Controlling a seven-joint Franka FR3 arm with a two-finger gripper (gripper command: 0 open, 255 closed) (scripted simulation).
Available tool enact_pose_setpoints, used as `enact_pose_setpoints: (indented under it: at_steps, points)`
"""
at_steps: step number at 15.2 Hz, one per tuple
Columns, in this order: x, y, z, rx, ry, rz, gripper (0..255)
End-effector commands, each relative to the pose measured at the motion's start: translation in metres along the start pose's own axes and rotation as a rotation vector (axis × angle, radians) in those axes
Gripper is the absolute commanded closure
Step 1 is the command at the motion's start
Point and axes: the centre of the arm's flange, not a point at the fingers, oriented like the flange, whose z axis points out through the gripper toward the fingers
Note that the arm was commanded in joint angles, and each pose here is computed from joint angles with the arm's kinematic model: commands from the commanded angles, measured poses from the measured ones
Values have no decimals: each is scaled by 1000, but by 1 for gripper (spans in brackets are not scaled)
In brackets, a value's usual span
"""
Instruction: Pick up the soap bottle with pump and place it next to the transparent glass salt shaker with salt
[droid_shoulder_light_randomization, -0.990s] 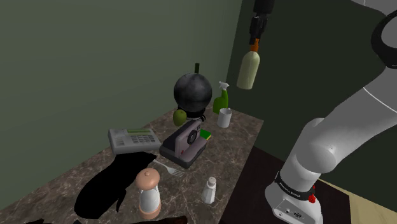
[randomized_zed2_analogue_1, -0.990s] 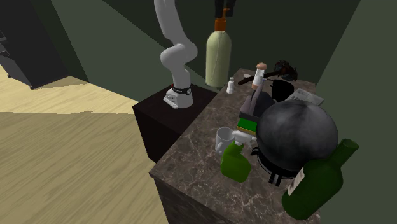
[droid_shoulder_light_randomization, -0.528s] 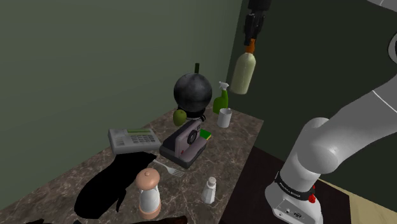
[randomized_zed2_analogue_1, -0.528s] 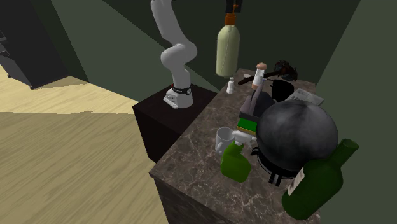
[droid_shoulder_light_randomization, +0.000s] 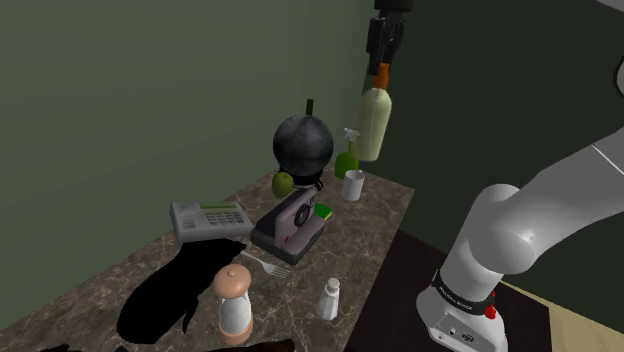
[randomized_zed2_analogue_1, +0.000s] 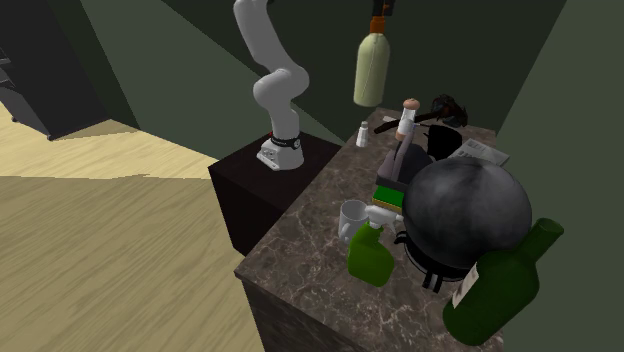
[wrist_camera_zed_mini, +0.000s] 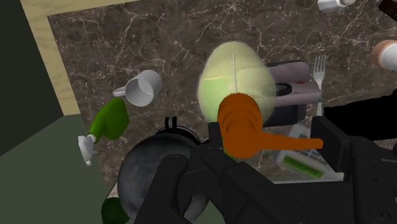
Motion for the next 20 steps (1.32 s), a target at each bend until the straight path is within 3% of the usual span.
enact_pose_setpoints:
  at_steps: [1,20]
  points:
    - [-3,-26,-3,0,0,2,255]
    - [-18,-262,-15,0,0,2,255]
